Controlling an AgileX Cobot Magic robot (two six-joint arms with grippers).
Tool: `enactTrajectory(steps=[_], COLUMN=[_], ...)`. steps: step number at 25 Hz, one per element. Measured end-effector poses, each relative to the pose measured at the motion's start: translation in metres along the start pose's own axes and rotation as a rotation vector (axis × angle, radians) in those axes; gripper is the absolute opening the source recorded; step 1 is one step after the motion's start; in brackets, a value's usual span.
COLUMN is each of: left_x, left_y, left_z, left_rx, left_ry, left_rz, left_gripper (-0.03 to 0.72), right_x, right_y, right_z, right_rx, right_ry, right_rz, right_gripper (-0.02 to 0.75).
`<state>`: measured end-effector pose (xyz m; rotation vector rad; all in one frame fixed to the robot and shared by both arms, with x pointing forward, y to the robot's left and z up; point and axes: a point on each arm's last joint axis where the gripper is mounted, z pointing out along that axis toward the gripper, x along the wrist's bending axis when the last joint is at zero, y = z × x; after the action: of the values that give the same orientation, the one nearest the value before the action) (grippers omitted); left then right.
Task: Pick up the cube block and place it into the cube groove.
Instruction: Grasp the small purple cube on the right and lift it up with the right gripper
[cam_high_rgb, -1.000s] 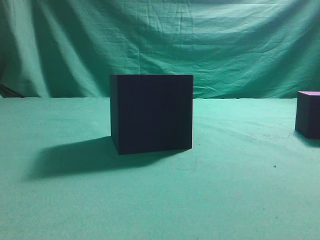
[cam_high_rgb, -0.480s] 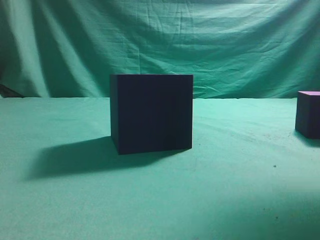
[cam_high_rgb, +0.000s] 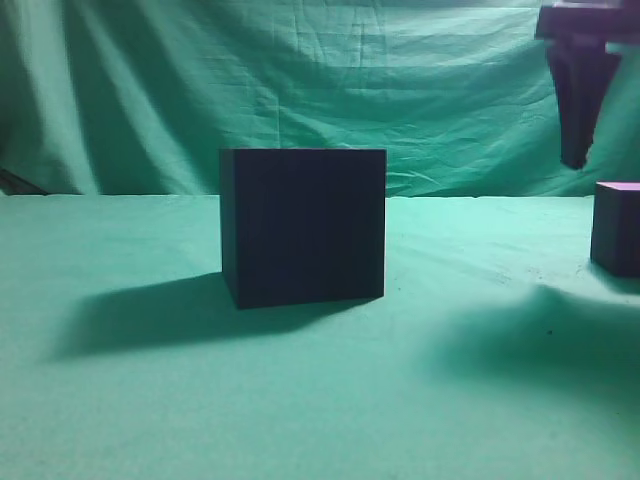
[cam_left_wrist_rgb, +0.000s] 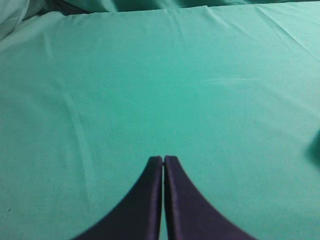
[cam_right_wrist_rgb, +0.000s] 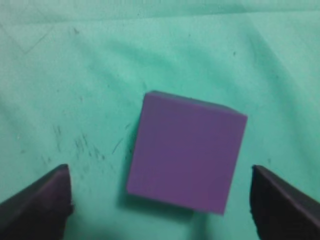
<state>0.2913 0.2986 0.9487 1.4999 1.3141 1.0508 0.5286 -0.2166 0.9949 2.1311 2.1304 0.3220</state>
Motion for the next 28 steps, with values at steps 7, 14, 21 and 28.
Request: enactTrajectory(steps=[7,14,21,28], left_x=[0.000,0.000,0.000,0.000], left_y=[0.000,0.000,0.000,0.000], left_z=[0.000,0.000,0.000,0.000], left_rx=[0.000,0.000,0.000,0.000], left_ry=[0.000,0.000,0.000,0.000], left_rz=[0.000,0.000,0.000,0.000], left_gripper=[0.000,0.000,0.000,0.000], right_x=[0.000,-0.001,-0.001,0.006], right_y=[0.008,0.010,0.011,0.036], right_z=[0.030,0.039,0.036,-0.007], right_rx=[0.014,0.016,0.031,-0.010], right_ry=[-0.023,-0.044,-0.058,-0.054], right_rz=[0.012,-0.003,0.019,-0.008], right_gripper=[0.604,0.452,0.426,0.426])
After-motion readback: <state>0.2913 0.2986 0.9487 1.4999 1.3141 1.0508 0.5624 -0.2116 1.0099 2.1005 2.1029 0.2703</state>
